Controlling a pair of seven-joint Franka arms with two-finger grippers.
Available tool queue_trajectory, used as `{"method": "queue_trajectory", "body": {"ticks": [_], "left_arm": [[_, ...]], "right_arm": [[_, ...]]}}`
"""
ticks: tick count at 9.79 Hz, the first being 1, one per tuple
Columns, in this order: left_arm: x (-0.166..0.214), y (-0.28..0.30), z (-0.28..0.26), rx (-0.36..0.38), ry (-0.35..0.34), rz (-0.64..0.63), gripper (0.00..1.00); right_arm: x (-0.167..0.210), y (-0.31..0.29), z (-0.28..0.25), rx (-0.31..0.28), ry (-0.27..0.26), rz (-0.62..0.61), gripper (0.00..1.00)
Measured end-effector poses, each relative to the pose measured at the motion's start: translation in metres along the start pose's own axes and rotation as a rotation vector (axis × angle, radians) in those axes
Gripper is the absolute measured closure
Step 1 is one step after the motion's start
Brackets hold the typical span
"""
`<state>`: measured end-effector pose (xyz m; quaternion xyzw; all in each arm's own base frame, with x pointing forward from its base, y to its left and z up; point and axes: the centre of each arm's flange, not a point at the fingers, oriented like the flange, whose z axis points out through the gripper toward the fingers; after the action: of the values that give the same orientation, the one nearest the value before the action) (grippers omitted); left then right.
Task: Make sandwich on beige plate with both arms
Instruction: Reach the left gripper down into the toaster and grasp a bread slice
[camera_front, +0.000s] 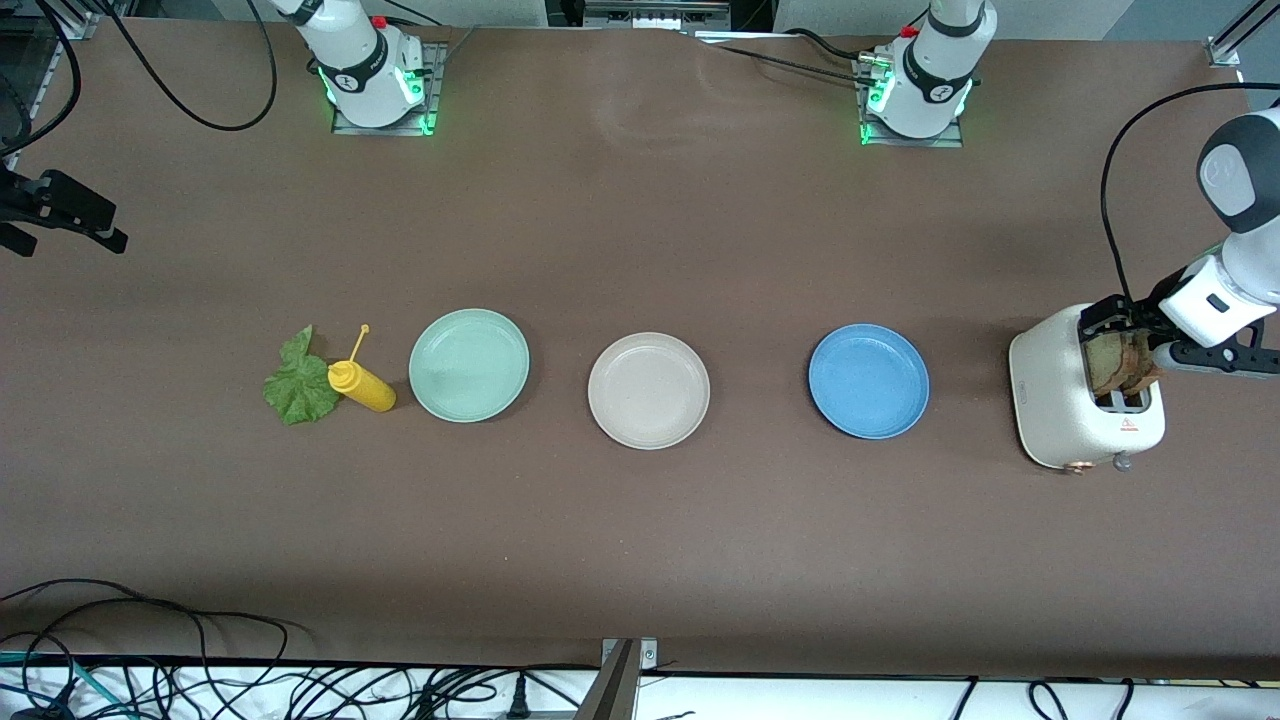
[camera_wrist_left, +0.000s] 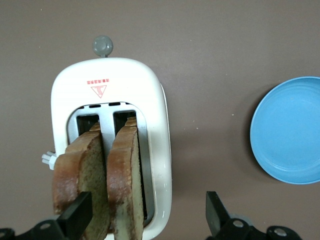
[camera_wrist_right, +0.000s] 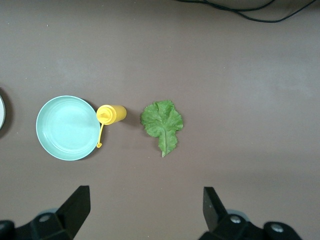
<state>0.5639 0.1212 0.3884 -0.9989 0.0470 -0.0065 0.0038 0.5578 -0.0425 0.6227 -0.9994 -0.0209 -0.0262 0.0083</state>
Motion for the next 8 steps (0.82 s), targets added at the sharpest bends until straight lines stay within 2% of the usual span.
{"method": "queue_trajectory", "body": {"ticks": [2,3,4,6,7,8], "left_arm": [[-0.006,0.002,0.019,0.005,0.014,0.001,0.03],[-0.008,0.001,0.023,0.004,0.010,0.019,0.15],[-0.010,-0.003,0.025,0.003,0.007,0.042,0.33],[-0.017,-0.021,0.032,0.000,-0.007,0.037,0.63],[-0.019,-0.031,0.032,0.001,-0.005,0.034,0.77],[-0.019,-0.034,0.030,0.003,-0.001,0.043,0.86]], "right_arm": [[0.000,0.000,0.000,0.000,0.000,0.000,0.00],[0.000,0.000,0.000,0.000,0.000,0.000,0.00],[0.000,0.000,0.000,0.000,0.000,0.000,0.00],[0.000,0.000,0.000,0.000,0.000,0.000,0.00],[0.000,0.000,0.000,0.000,0.000,0.000,0.00],[0.000,0.000,0.000,0.000,0.000,0.000,0.00]]}}
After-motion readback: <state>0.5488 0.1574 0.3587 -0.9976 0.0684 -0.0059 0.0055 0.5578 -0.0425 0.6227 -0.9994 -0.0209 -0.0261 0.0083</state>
